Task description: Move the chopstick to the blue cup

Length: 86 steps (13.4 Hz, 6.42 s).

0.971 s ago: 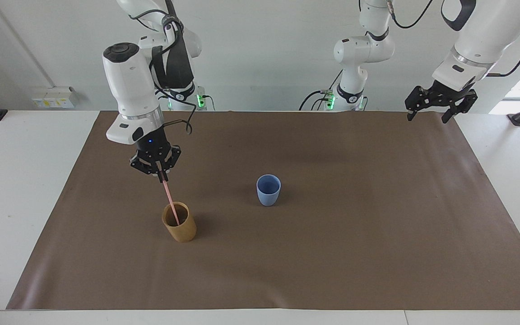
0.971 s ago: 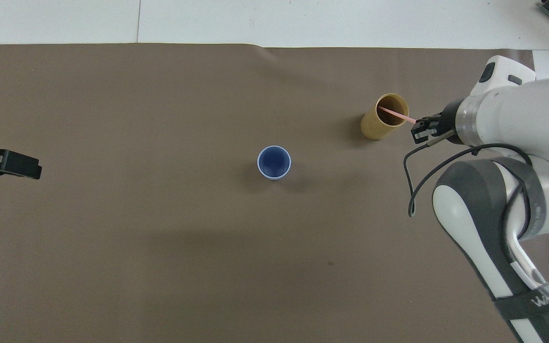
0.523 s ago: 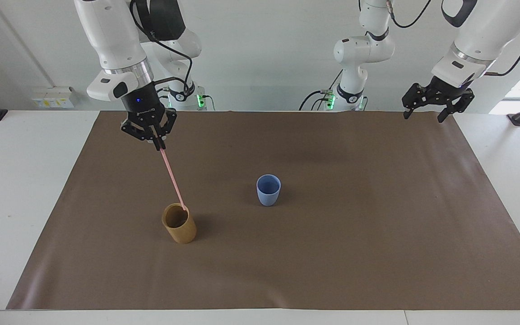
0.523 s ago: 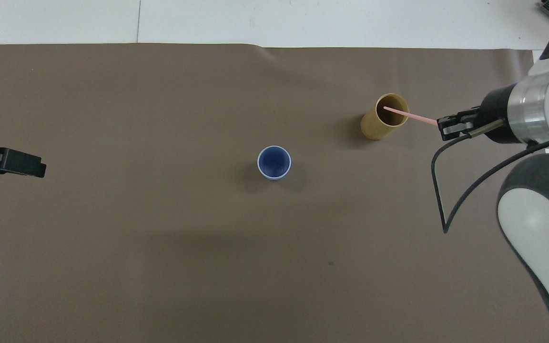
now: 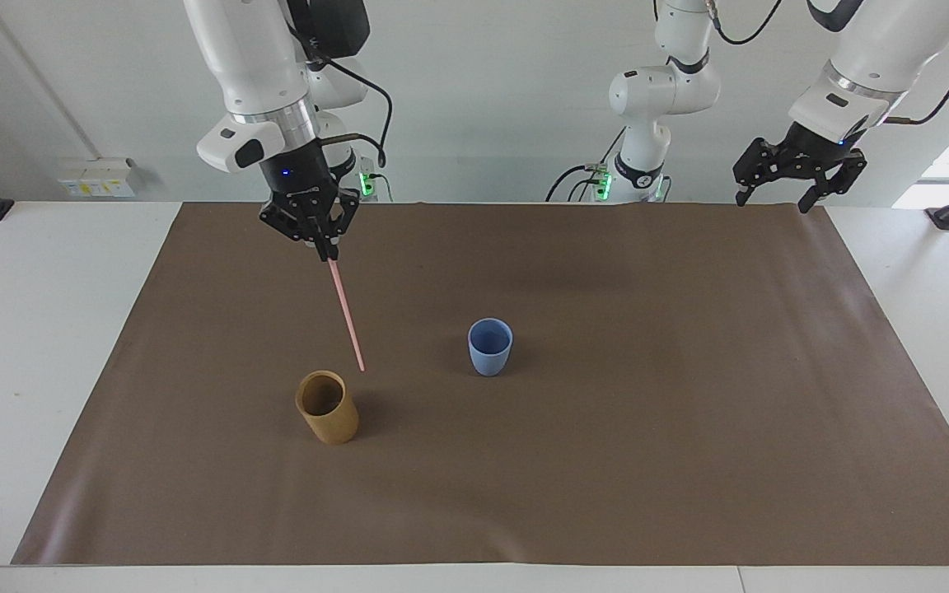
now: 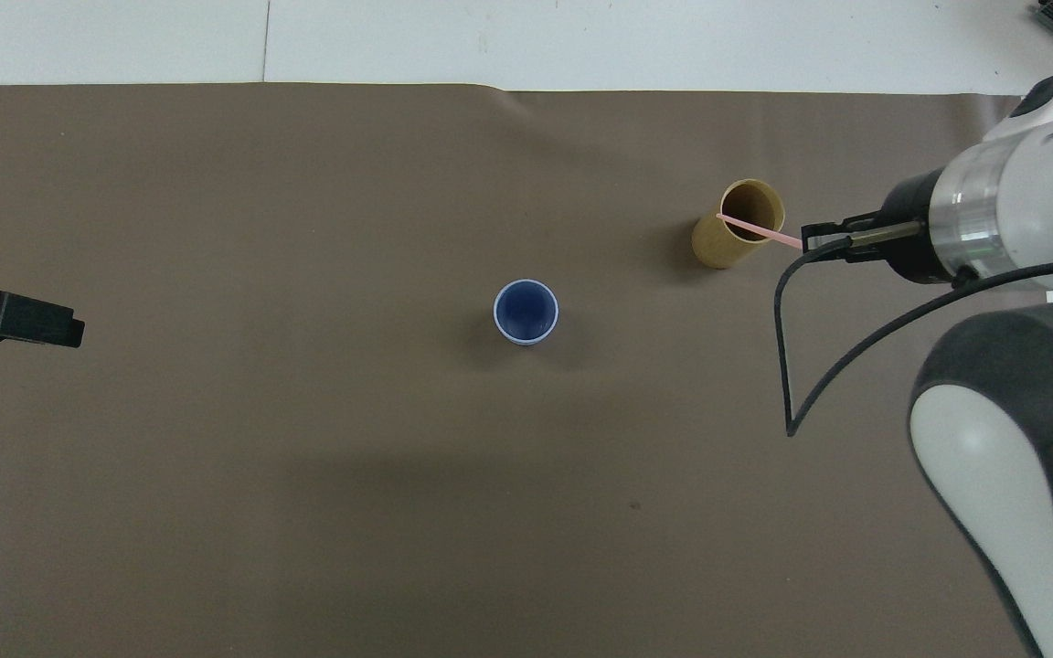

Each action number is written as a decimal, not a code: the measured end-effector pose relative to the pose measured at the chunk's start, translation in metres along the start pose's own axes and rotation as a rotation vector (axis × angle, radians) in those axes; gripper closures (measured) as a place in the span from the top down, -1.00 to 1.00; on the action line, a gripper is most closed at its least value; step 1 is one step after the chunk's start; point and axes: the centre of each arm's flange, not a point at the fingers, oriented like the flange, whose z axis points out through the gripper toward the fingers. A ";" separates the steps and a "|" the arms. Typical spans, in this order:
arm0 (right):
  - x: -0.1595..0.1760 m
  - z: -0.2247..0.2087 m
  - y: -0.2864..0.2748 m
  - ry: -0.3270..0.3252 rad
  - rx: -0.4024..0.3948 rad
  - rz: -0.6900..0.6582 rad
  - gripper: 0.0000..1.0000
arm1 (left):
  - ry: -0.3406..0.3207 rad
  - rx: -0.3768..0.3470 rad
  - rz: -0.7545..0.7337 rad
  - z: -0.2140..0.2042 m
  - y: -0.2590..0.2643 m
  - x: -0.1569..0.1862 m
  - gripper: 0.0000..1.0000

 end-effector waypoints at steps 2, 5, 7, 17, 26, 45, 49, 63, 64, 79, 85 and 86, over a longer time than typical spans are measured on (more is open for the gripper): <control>-0.008 0.005 -0.037 -0.011 0.010 0.078 -0.82 | -0.002 0.000 0.000 0.000 0.000 -0.001 1.00; -0.020 0.013 -0.075 -0.034 0.014 0.157 -0.82 | -0.004 0.000 -0.001 0.000 0.000 -0.001 1.00; -0.022 0.020 -0.095 -0.065 0.005 0.214 -0.82 | -0.004 0.000 -0.001 0.000 0.000 -0.001 1.00; -0.031 0.043 -0.167 -0.241 0.110 0.366 -0.82 | -0.006 0.000 -0.001 0.000 0.000 -0.001 1.00; -0.025 0.056 -0.161 -0.242 0.108 0.385 -0.82 | -0.006 0.000 -0.001 0.000 0.000 -0.001 1.00; -0.017 0.079 -0.147 -0.206 0.104 0.408 0.42 | -0.006 0.000 -0.001 0.000 -0.001 -0.001 1.00; 0.004 0.040 -0.077 -0.095 0.053 0.345 1.00 | -0.006 -0.001 -0.001 0.000 -0.001 -0.001 1.00; -0.017 -0.051 0.128 -0.106 -0.149 0.266 1.00 | -0.006 -0.001 -0.001 0.000 -0.001 -0.001 1.00; -0.019 -0.053 0.127 -0.124 -0.151 0.265 1.00 | -0.006 -0.001 -0.001 0.000 -0.001 -0.001 1.00; -0.021 -0.050 0.125 -0.151 -0.152 0.249 1.00 | -0.006 -0.001 -0.001 0.000 -0.001 -0.001 1.00; -0.021 -0.049 0.124 -0.155 -0.138 0.225 1.00 | -0.006 -0.001 -0.001 0.000 -0.001 -0.001 1.00; -0.021 -0.049 0.124 -0.155 -0.138 0.225 1.00 | -0.006 -0.001 -0.001 0.000 -0.001 -0.001 1.00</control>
